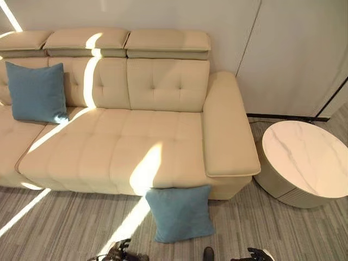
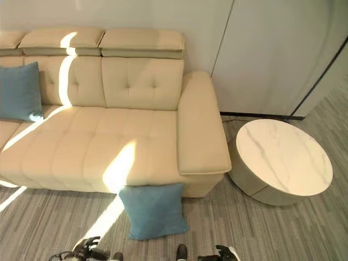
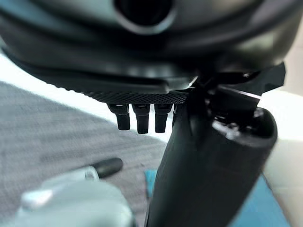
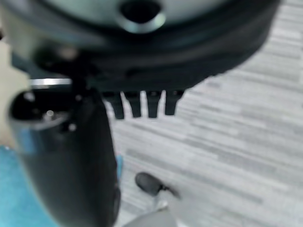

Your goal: Pick up all the scattered cushions and arrange them neatly on the sofa.

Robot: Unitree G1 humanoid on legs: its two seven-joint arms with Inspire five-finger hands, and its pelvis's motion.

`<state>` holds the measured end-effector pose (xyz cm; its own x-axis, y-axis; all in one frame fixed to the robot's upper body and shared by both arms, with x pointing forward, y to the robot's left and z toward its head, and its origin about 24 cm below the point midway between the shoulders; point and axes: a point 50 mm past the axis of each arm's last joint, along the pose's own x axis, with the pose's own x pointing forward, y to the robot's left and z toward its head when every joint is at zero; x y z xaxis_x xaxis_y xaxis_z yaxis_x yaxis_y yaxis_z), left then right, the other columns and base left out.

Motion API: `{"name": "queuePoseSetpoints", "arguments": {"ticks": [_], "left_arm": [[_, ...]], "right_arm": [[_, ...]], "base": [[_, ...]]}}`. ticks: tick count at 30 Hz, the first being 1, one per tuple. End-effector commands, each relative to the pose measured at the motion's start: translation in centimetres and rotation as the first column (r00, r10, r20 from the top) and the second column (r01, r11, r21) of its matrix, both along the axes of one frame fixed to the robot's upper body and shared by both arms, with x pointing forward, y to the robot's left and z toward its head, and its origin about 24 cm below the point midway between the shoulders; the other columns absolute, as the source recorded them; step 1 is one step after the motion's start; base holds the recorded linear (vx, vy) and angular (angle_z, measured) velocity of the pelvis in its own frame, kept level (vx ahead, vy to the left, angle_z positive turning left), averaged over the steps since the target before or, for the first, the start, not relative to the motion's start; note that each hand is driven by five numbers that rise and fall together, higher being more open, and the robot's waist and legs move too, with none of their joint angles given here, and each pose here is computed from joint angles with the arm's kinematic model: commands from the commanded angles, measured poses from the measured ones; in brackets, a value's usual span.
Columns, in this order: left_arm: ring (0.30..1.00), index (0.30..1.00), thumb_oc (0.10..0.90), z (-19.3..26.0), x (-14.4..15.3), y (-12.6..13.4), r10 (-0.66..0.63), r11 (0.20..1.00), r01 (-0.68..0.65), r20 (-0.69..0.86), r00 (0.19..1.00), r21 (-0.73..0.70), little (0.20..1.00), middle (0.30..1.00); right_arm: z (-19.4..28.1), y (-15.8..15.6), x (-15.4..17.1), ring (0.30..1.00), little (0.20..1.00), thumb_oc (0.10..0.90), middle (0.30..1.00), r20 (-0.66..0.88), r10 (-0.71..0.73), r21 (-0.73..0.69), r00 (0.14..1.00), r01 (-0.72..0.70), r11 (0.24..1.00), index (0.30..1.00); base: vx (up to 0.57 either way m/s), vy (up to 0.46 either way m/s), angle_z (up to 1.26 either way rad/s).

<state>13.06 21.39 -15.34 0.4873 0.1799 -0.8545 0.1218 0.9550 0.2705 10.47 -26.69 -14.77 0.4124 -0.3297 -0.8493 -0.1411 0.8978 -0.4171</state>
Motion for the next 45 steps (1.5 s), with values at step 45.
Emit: {"name": "queuePoseSetpoints", "arguments": {"ticks": [45], "left_arm": [[0.9, 0.9, 0.8, 22.1, 22.9, 1.7, 0.235, 0.965, -0.212, 0.865, 0.443, -0.154, 0.9, 0.9]], "right_arm": [[27.4, 3.8, 26.7, 0.9, 0.9, 0.8, 0.9, 0.983, 0.011, -0.026, 0.183, 0.079, 0.997, 0.9]], "base": [[-0.05, 0.01, 0.02]]}}
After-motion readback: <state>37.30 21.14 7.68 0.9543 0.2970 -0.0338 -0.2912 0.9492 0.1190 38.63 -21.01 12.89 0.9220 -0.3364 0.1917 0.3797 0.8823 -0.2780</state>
